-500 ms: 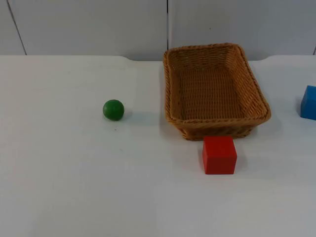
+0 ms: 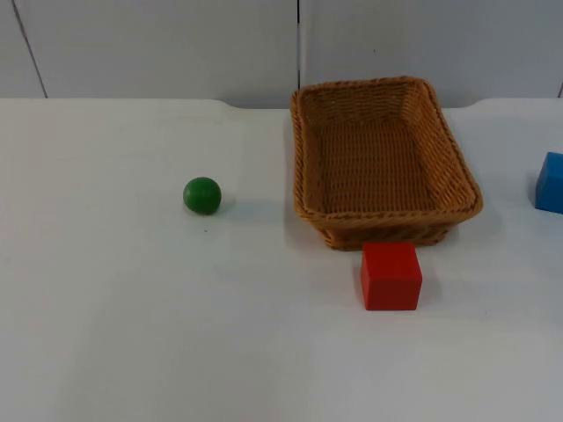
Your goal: Place all geometric objects except the red cube into the basket.
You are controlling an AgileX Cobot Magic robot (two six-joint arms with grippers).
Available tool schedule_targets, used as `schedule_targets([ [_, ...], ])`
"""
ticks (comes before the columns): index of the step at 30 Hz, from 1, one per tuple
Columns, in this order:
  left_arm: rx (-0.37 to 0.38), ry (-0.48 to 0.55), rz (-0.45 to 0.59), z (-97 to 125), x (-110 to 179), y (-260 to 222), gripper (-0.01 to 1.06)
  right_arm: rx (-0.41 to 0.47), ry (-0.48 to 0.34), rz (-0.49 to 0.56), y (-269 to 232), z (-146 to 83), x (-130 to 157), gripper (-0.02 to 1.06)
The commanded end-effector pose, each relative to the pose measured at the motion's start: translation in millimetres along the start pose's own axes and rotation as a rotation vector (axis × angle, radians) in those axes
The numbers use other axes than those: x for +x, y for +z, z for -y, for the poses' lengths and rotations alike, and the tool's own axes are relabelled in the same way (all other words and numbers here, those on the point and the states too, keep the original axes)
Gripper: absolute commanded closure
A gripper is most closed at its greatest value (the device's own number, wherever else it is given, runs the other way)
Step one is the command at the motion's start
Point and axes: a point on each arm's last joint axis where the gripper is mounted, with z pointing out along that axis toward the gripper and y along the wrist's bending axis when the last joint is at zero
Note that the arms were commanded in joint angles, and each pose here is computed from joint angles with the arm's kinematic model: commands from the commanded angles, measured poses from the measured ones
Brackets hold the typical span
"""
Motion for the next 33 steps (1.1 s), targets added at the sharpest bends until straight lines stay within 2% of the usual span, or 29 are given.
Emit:
schedule_targets([
  [1, 0.009, -0.019, -0.025, 1, -7, 11, 0.0, 0.001, 0.003, -0.015, 15, 0, -9, -0.01],
  [4, 0.005, -0.021, -0.133, 1, -12, 34, 0.0, -0.004, -0.002, -0.118, 47, -1, -13, -0.01],
  [5, 0.005, -0.021, -0.133, 1, -12, 34, 0.0, -0.004, -0.002, -0.118, 47, -1, -13, -0.01],
  [9, 0.004, -0.025, -0.24, 1, -14, 61, 0.0, -0.013, -0.005, -0.266, 81, -3, -9, -0.01],
  [17, 0.012, -0.027, -0.311, 2, -15, 84, 0.0, -0.023, 0.004, -0.325, 94, -5, -6, -0.01],
  [20, 0.054, -0.019, -0.333, 6, -16, 93, 0.0, -0.023, 0.004, -0.32, 94, -5, -6, -0.01],
  [22, 0.138, -0.01, -0.389, 13, -16, 107, 0.0, -0.023, 0.004, -0.32, 94, -5, -6, -0.01],
  [26, 0.255, 0.006, -0.447, 25, -30, 129, 0.0, -0.023, 0.004, -0.318, 94, -5, -7, -0.01],
  [33, 0.312, 0.086, -0.457, 50, -64, 169, 0.0, -0.022, 0.002, -0.318, 94, -5, -7, -0.01],
])
